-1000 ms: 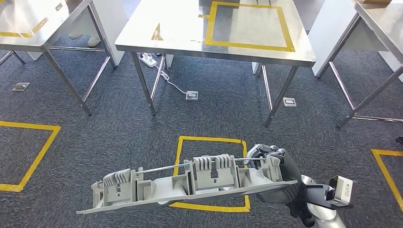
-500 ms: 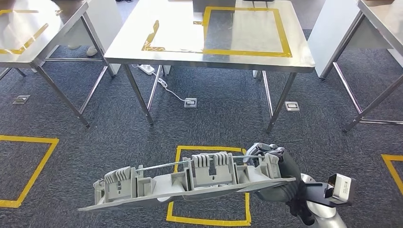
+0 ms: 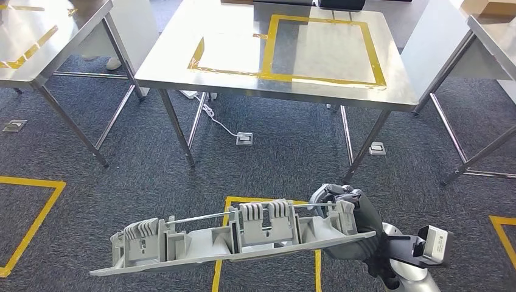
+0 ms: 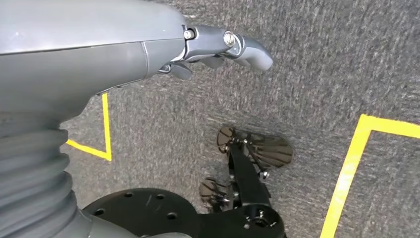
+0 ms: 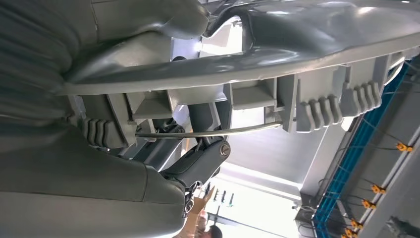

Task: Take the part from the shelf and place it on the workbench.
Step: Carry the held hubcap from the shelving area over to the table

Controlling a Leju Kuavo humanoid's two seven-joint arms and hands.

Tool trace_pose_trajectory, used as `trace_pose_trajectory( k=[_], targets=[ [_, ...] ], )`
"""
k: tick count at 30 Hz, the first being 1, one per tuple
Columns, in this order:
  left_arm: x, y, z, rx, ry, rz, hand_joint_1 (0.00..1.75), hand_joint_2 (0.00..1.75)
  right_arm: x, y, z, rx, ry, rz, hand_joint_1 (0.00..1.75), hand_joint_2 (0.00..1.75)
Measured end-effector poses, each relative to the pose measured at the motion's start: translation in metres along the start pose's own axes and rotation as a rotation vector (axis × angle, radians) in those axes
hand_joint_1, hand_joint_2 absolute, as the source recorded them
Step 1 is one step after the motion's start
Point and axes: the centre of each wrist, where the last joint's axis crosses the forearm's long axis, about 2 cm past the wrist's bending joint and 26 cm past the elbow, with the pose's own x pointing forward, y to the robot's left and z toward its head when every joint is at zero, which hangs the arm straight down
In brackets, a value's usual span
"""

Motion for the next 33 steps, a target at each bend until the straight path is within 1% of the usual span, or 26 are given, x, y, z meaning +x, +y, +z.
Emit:
trace_pose_trajectory(
  k=[7,14,20,28,33],
  targets=[
    [0.0,0.0,0.0,-0.004,-0.006,0.001,0.0,1.75,0.007,0.0,0.0,-0.018,0.008,0.049,1.75,1.75],
    [0.002,-0.001,0.0,-0.007,-0.012,0.007,0.0,1.75,0.012,0.005,0.001,0.003,0.003,0.07,1.75,1.75],
    [-0.001,0.0,0.0,-0.006,-0.005,0.009,0.0,1.75,0.014,-0.001,0.0,0.005,0.009,0.071,1.75,1.75],
    [0.0,-0.003,0.0,-0.01,-0.004,0.014,0.0,1.75,0.018,-0.01,-0.008,0.017,-0.007,0.087,1.75,1.75],
    [-0.001,-0.003,0.0,-0.008,-0.002,0.021,0.0,1.75,0.018,-0.012,-0.009,0.019,-0.01,0.084,1.75,1.75]
  ],
)
